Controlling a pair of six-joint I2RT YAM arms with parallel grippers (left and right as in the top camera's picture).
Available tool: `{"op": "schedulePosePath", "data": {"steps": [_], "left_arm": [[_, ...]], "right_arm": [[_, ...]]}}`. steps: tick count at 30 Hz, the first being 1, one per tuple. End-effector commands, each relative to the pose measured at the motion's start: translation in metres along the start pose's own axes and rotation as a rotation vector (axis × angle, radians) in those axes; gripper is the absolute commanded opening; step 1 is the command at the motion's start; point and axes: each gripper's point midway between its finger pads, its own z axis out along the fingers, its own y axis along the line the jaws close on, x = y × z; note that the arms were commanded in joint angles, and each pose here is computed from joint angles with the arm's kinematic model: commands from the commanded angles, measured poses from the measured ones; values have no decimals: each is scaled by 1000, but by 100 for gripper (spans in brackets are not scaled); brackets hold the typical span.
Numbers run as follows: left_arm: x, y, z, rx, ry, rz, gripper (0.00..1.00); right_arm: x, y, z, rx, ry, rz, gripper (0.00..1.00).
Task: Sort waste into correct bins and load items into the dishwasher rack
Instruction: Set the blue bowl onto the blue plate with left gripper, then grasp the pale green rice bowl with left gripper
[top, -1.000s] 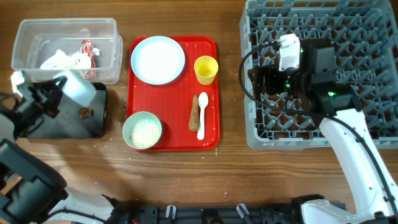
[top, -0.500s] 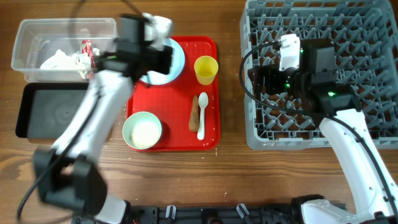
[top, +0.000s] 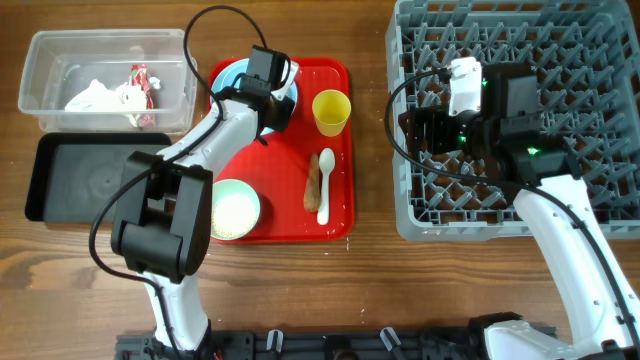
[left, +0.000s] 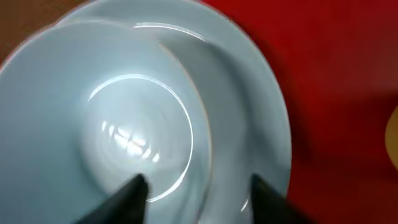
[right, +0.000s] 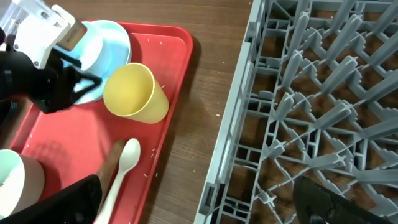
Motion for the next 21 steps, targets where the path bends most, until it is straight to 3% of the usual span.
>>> {"op": "schedulePosePath", "data": {"steps": [1, 6, 9, 14, 16, 17, 21], "left_arm": [[1, 6, -14, -19, 15, -26, 68], [-12, 22, -100, -32, -41, -336, 73], [16, 10, -139, 39, 57, -549, 73], [98, -32, -126, 93, 363, -644, 70], [125, -45, -117, 81, 425, -644, 66], [138, -51, -112, 74, 450, -642, 58], [171, -60, -87, 71, 456, -655, 52]], "right_arm": [[-5, 3, 0, -16, -7, 10, 100], [-5, 3, 0, -17, -7, 10, 100], [-5, 3, 0, -17, -9, 10, 100], [-10, 3, 0, -18, -27, 6, 100], [-10, 3, 0, -18, -28, 6, 100], [-10, 3, 0, -18, -28, 6, 100], [-10, 3, 0, -18, -28, 6, 100]]}}
